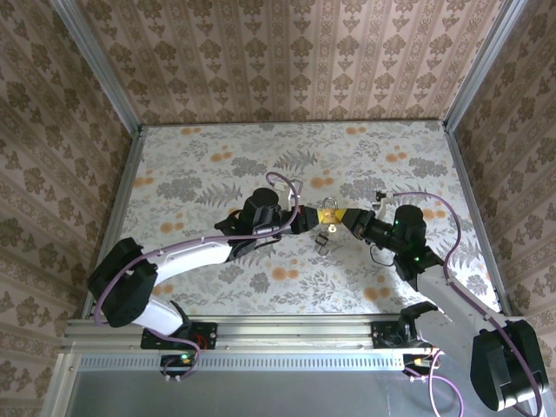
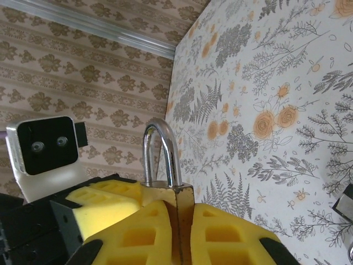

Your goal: Unlock with the key

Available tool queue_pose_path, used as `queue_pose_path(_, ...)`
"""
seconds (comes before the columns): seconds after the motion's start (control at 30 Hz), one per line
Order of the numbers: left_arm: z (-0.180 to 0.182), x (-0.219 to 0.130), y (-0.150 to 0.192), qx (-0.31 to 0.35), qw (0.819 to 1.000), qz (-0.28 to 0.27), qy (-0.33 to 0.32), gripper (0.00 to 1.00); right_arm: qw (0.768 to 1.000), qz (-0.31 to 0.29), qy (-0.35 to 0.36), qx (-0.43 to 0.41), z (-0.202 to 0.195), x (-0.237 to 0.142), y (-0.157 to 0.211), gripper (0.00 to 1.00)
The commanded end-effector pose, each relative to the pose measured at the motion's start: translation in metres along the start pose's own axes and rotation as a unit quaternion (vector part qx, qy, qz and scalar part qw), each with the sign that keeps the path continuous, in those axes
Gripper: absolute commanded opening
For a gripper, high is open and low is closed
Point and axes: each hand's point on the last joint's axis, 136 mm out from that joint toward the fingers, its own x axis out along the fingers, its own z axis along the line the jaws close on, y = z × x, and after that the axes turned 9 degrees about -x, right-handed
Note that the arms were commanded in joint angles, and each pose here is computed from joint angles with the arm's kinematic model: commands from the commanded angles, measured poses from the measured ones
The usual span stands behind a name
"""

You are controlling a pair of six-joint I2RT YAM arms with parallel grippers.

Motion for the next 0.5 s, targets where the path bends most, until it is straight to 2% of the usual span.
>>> queue_pose_path(0.0,-0.0473,0.0036,0.0109,0.024,0.995,0.022,0.093,0.13,0.998,0.026,-0.049,-0.015,0.0245,0.0025,0.0145,0.00)
queue_pose_path(0.27,-0.0526,0.0062,0.0082,0.005,0.992,0.017,0.125,0.39,0.998,0.026,-0.050,-0.010,0.0245,0.0015,0.0176,0.00)
queue_pose_path(0.47,-0.0559,0.0115,0.0077,-0.010,0.989,0.018,0.145,0.40,0.998,0.027,-0.053,-0.003,0.0227,0.0037,0.0190,0.00)
